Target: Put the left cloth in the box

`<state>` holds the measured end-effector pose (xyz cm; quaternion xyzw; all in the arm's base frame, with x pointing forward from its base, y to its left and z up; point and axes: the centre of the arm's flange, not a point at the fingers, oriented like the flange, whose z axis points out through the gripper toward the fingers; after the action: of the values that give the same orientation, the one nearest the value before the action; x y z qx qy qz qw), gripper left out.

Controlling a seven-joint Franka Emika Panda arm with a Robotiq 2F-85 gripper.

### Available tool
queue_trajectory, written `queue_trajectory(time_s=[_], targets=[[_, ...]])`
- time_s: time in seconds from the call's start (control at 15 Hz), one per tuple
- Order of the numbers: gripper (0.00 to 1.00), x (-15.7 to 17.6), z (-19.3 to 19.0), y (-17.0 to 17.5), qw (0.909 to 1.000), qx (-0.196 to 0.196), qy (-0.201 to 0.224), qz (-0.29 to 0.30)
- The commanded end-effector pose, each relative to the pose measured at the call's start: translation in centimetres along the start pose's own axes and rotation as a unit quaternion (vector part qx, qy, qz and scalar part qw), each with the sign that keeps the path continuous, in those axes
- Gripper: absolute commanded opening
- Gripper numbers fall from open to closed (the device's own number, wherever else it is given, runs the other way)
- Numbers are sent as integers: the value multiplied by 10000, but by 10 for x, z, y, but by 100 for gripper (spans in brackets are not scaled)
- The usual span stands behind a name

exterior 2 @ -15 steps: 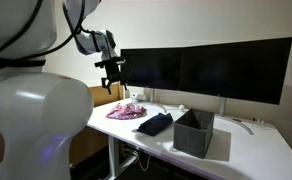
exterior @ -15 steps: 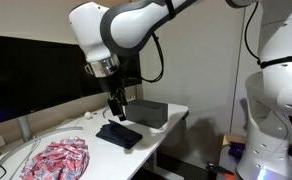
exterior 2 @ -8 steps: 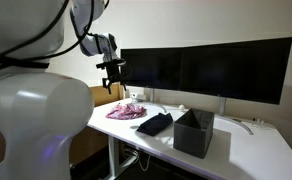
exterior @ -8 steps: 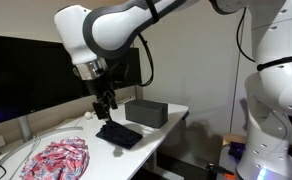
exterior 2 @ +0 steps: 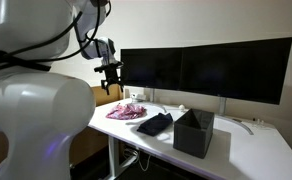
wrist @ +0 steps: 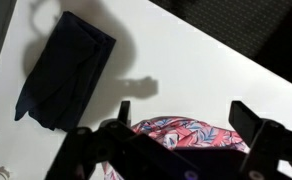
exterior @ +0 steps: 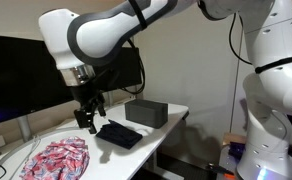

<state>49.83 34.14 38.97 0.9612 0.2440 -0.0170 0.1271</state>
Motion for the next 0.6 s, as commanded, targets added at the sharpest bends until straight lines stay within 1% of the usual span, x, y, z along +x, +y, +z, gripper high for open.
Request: queue_trajectory(time_s=[0.0,0.2,0.53], targets=[[100,16,3,-9,9995,-76,271,127],[100,26,8,-12,9991,-49,392,176],[100,46,18,-11,9989,15,338,311]])
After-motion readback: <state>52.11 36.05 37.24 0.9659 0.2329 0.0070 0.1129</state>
